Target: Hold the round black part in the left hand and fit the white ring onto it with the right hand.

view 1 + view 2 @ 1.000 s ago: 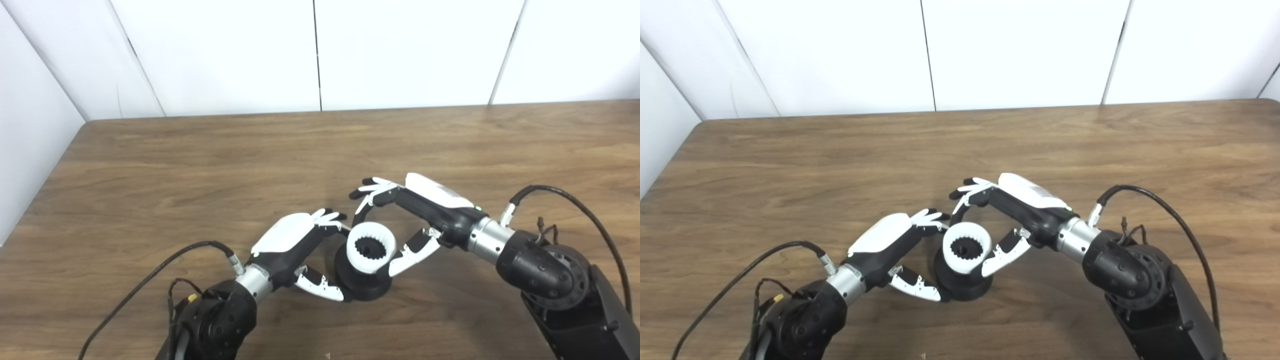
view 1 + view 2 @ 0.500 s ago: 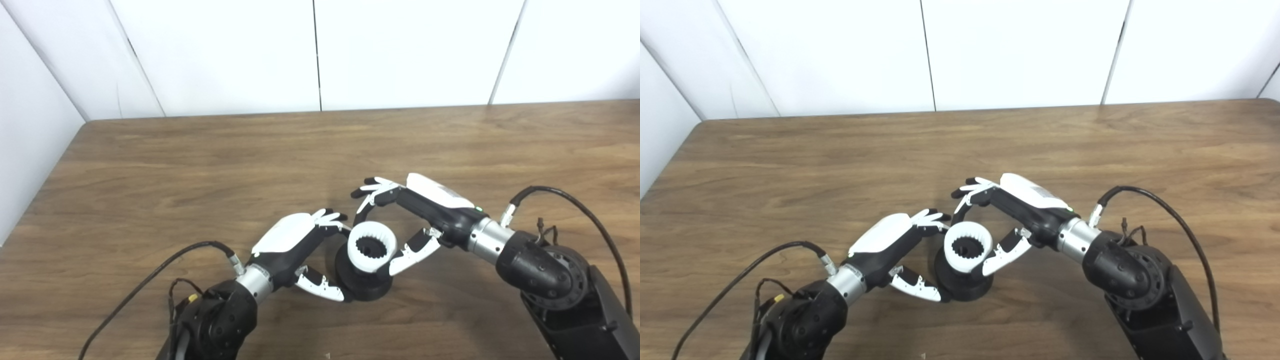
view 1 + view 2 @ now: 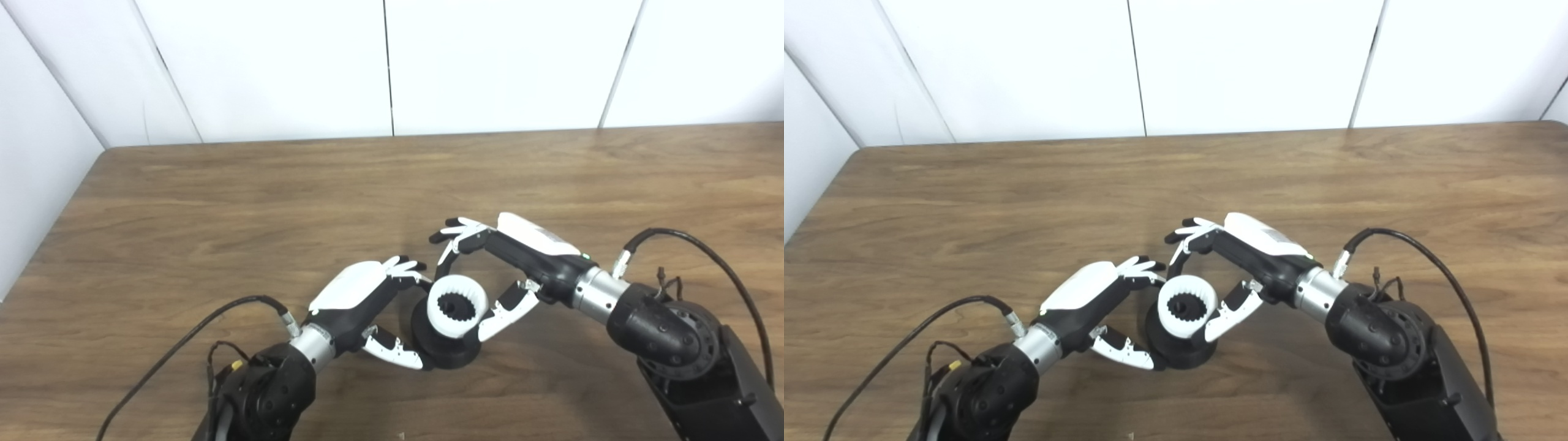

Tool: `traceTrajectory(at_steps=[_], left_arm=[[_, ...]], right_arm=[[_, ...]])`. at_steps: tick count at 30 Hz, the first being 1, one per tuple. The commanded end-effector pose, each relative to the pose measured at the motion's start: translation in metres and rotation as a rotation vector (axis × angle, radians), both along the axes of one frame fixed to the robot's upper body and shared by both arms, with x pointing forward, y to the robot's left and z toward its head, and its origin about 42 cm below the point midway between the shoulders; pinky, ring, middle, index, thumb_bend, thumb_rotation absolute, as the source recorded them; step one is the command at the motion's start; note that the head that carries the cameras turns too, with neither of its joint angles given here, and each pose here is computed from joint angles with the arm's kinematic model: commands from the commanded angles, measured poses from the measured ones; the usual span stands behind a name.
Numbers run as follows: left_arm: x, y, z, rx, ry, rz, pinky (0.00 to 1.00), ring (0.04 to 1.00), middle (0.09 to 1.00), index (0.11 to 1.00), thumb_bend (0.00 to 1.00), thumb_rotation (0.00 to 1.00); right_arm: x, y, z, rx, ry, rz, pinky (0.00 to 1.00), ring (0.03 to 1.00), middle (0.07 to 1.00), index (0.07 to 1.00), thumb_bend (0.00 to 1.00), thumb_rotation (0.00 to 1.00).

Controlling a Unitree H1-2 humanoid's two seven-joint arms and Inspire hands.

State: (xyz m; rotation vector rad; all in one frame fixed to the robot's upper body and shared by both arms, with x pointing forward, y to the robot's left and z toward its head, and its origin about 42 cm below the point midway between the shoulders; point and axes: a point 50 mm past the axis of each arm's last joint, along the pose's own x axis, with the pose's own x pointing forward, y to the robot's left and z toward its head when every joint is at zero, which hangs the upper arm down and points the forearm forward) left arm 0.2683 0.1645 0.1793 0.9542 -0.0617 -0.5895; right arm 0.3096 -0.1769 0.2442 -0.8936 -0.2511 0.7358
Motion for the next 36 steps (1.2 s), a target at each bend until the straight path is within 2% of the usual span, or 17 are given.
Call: traceTrajectory(at_steps=[1,13,19,36], left_arm=[[0.0041,-0.0026,0.0133,-0.016,-0.065,-0.004,0.91,1.000,0.945,0.745,0.92,0.24],[0.0039,-0.0045,0.0136,-0.008,-0.057,0.000,0.89,1.000,0.948,0.751,0.91,0.24],[0.0029,-0.0070,0.0138,-0.013,-0.061,-0.006,0.92,1.000,0.946,0.749,0.91,0.23],[0.0038,-0.0078,0.0147,-0.015,-0.065,-0.005,0.90,1.000,0.944,0.749,0.92,0.23]], right_arm=[[0.0034,0.0036,0.0169,0.025,-0.082,0.028,0.80,0.967,0.870,0.493,0.52,0.16],[0.0029,0.0051,0.0152,0.025,-0.076,0.024,0.81,0.968,0.871,0.493,0.52,0.16],[0.0032,0.0063,0.0155,0.037,-0.071,0.023,0.82,0.972,0.872,0.493,0.52,0.16],[0.0040,0.0078,0.0143,0.032,-0.058,0.028,0.83,0.980,0.879,0.493,0.52,0.16]])
